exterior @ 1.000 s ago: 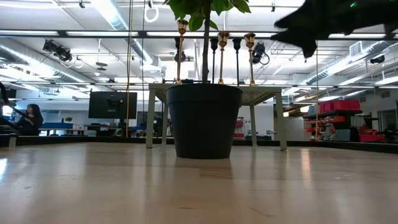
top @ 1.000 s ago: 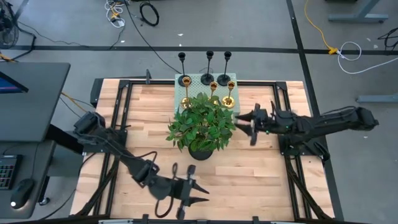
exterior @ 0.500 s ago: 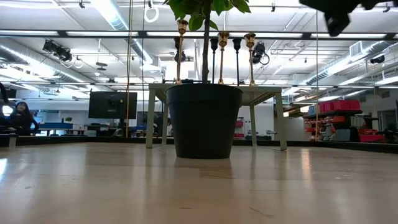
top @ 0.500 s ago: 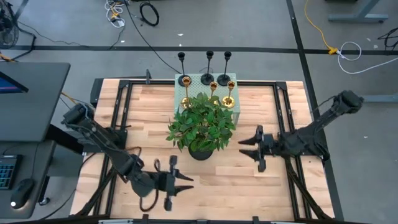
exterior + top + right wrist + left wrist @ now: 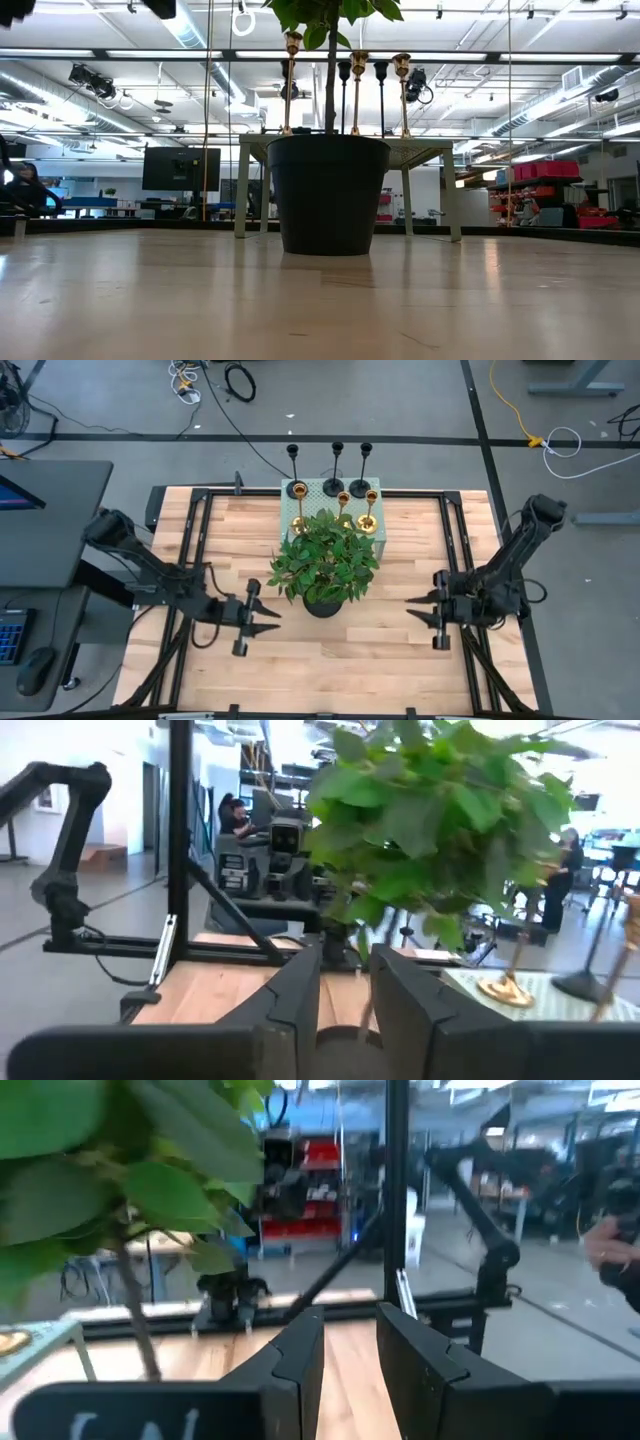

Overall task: Pick & Place candle stick holders
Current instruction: Return to Home Position

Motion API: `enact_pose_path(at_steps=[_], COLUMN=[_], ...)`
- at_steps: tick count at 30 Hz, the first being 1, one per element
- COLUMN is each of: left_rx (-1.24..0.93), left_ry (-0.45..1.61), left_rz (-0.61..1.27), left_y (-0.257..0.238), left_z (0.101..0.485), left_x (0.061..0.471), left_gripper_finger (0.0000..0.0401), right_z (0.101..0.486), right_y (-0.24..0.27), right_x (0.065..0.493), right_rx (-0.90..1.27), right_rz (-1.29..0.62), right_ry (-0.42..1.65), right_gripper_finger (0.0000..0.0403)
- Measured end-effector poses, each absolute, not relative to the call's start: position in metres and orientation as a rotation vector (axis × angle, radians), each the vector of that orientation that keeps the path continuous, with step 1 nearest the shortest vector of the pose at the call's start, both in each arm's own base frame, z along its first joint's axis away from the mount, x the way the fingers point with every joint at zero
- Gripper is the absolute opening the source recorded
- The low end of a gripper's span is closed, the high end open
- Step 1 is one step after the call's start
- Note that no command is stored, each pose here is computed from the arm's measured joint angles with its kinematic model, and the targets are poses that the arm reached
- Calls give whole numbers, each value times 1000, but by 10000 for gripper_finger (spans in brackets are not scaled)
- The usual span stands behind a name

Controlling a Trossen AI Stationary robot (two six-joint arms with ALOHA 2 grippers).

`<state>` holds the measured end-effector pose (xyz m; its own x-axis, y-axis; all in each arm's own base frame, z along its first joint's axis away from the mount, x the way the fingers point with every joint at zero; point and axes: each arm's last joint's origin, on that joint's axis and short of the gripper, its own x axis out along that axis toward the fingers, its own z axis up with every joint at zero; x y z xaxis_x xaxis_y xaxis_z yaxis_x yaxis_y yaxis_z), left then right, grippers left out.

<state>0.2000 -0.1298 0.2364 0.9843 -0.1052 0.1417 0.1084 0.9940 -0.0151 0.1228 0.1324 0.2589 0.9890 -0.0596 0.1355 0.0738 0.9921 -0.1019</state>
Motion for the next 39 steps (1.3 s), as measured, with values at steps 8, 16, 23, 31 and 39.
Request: enact_pose_path(at_steps=[8,16,23,31,39], left_rx=[-79,-250,-283,-295,-278], left_ry=[-183,-187,-97,-44,3], left_rz=[-54,-72,-32,-78,-101], left_y=[-94,-41,-24,-11,-2], left_z=[214,209,188,168,153], left_x=[199,226,241,248,218], left_gripper_finger=[99,98,98,98,98], right_z=[221,224,201,181,168], right_y=[88,64,61,47,32], right_x=[89,77,88,102,108], right_rx=[13,43,114,197,123], right_rz=[107,101,82,38,-21], right_ry=[-335,-468,-250,-87,36], right_gripper_finger=[82,80,67,46,32])
